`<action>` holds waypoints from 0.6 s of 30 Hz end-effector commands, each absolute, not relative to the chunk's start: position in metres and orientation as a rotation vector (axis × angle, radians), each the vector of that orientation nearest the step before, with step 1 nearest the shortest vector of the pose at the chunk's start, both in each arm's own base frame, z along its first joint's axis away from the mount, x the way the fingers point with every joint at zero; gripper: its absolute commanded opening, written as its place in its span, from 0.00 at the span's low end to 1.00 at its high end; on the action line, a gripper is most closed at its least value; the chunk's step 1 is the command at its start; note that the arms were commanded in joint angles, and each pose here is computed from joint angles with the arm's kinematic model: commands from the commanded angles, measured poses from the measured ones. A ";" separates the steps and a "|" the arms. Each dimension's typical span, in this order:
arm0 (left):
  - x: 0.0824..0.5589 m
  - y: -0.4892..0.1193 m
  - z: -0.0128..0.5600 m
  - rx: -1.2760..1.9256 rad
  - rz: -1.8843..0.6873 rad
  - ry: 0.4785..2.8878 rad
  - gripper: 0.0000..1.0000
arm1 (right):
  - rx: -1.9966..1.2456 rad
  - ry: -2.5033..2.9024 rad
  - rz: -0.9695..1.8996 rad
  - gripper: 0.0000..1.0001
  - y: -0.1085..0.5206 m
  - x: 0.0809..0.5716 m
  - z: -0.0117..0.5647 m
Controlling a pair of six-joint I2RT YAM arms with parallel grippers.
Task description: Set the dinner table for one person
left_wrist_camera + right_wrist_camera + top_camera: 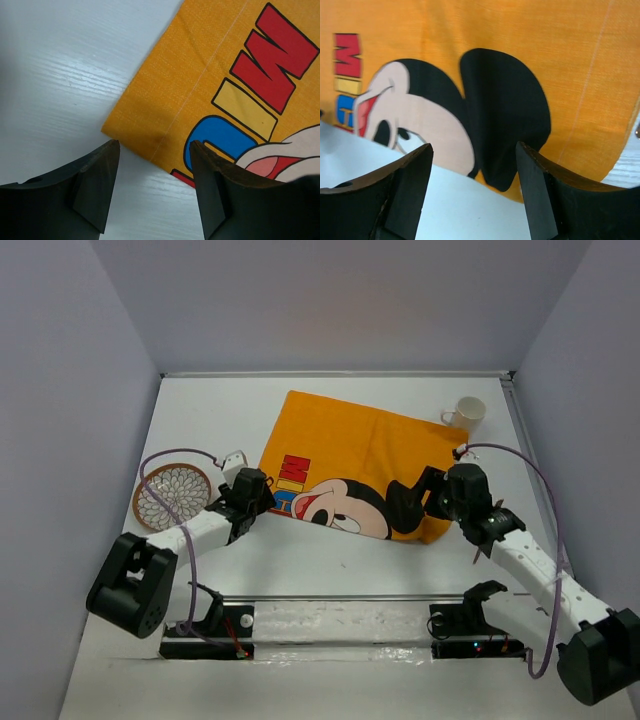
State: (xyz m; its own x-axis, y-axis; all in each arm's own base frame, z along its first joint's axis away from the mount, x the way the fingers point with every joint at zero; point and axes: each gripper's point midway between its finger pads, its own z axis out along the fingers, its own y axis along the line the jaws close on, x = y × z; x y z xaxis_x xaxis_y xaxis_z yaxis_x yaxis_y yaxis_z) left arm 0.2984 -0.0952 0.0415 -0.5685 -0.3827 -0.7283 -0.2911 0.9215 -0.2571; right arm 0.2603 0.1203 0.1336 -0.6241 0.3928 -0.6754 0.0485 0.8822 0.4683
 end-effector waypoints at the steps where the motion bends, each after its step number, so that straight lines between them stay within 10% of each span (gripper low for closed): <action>1: 0.318 -0.097 0.047 -0.490 -0.101 2.184 0.67 | 0.340 2.164 0.381 0.71 0.109 0.295 0.138; 6: 0.320 -0.092 0.040 -0.506 -0.061 2.207 0.63 | 0.367 2.197 0.274 0.70 0.108 0.336 0.117; 14: 0.328 -0.086 0.030 -0.541 -0.015 2.209 0.03 | 0.350 2.283 0.312 0.70 0.130 0.368 0.083; 18: 0.323 -0.082 0.041 -0.567 -0.040 2.165 0.00 | 0.323 2.328 0.311 0.70 0.137 0.379 0.066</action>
State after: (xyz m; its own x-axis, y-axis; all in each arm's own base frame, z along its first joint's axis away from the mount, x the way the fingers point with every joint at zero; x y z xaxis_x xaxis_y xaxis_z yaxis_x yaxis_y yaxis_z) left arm 0.3168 -0.0905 0.0222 -0.5933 -0.3781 -0.7107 -0.3511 0.9160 -0.1942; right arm 0.3454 0.1239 0.0489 -0.7295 0.3212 -0.6038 0.1906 0.9433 0.2716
